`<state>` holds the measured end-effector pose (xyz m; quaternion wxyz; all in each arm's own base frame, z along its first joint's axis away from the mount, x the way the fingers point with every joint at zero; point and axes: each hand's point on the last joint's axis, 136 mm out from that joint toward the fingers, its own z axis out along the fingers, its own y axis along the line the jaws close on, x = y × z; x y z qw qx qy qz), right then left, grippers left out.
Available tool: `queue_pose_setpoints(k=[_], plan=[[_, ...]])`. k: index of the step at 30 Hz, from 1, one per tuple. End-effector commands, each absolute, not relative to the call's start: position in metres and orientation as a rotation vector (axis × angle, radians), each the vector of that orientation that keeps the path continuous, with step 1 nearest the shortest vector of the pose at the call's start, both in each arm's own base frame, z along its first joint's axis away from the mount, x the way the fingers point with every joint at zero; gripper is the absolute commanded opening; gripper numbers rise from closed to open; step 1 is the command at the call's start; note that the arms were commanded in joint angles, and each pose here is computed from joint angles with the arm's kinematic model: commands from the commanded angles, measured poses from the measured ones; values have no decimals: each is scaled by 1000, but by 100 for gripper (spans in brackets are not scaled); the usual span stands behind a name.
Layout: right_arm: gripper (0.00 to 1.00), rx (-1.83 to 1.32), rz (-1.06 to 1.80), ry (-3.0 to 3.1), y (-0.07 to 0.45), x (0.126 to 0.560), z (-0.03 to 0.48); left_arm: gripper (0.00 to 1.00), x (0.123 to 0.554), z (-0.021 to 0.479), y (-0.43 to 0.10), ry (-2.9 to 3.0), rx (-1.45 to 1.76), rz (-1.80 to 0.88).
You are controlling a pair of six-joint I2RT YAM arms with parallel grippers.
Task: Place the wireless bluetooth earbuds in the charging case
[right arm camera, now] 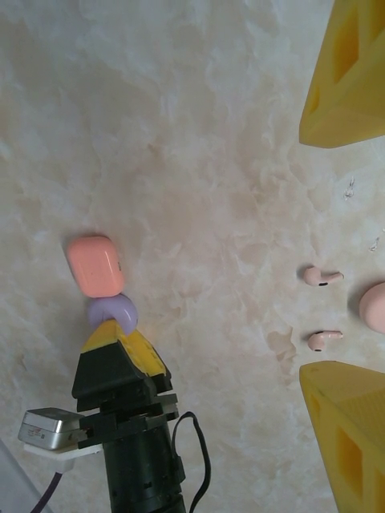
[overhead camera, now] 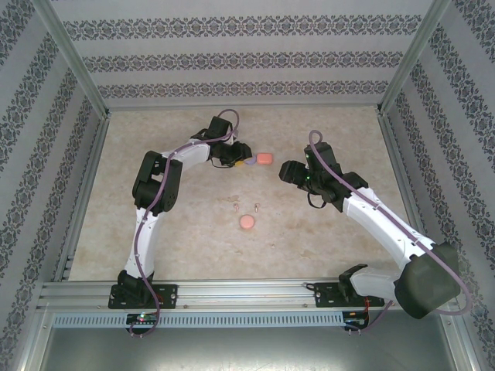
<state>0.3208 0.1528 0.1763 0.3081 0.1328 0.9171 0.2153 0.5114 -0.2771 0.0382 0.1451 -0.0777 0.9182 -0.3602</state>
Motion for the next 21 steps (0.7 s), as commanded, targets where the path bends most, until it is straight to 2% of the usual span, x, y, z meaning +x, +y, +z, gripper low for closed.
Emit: queue_pose_setpoints(k=[1, 4, 12, 21], plan=[[71, 356, 545, 2396, 145, 322, 185, 44, 514, 56, -251, 2626, -204, -906], [72, 352, 537, 2394, 144, 321, 186, 48, 515, 68, -234, 2595, -195, -835], [76, 329, 434, 2413, 133, 320, 181, 50, 511, 130, -194, 2424, -66, -615], [79, 292, 304, 2469, 125, 315, 164, 55, 484, 207, -171, 2172, 13, -522]])
